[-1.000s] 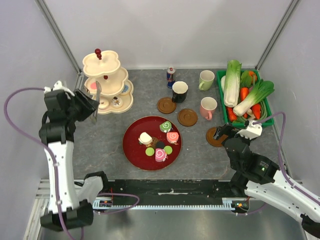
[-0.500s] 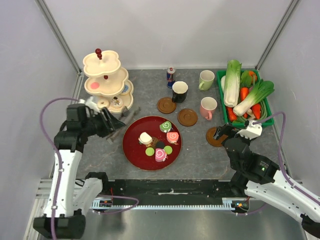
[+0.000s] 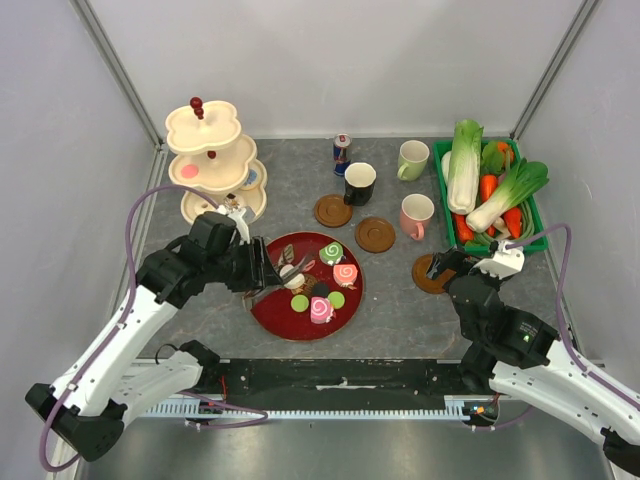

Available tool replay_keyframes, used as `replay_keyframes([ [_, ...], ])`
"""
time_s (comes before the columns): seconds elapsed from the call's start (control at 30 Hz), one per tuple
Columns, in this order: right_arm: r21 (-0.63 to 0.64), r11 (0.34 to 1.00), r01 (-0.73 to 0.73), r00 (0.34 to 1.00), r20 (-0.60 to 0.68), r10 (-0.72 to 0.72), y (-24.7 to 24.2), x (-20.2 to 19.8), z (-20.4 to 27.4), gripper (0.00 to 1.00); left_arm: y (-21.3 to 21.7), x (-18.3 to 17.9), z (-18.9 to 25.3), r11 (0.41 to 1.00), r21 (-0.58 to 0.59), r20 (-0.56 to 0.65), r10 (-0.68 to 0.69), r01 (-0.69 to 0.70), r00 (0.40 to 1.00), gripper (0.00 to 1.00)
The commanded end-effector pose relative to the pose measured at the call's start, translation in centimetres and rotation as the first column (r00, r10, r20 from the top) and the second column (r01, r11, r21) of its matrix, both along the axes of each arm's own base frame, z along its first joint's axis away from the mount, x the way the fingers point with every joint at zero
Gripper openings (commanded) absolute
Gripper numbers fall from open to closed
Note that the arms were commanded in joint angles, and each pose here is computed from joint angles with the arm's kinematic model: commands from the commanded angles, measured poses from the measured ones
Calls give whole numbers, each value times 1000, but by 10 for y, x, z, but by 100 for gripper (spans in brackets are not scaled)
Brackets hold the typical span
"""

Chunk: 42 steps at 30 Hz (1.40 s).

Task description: Serve the afternoon tea

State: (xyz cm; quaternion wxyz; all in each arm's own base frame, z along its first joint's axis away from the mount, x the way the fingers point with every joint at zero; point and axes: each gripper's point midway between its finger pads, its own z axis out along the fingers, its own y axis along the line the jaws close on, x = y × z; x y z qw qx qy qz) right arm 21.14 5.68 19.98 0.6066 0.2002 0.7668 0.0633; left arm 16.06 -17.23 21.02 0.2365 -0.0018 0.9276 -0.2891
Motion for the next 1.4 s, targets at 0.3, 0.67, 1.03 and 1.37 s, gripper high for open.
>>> replay_keyframes([
  [0.3, 9, 1000, 11, 1000, -7, -11, 0, 0, -5, 98, 30, -55, -27, 988, 152, -159, -14, 38, 987, 53],
  [0.67, 11, 1000, 7, 1000, -17, -7, 1, -1, -11, 98, 20, -72, -48, 989, 100, -249, -80, 108, 965, 53],
  [1.03, 14, 1000, 15, 1000, -13, -15, -2, -2, -11, 98, 10, -65, -51, 986, 101, -264, -101, 132, 959, 53],
  [1.37, 15, 1000, 23, 1000, -7, -23, -6, -3, -10, 98, 3, -58, -55, 979, 140, -267, -106, 148, 958, 53],
])
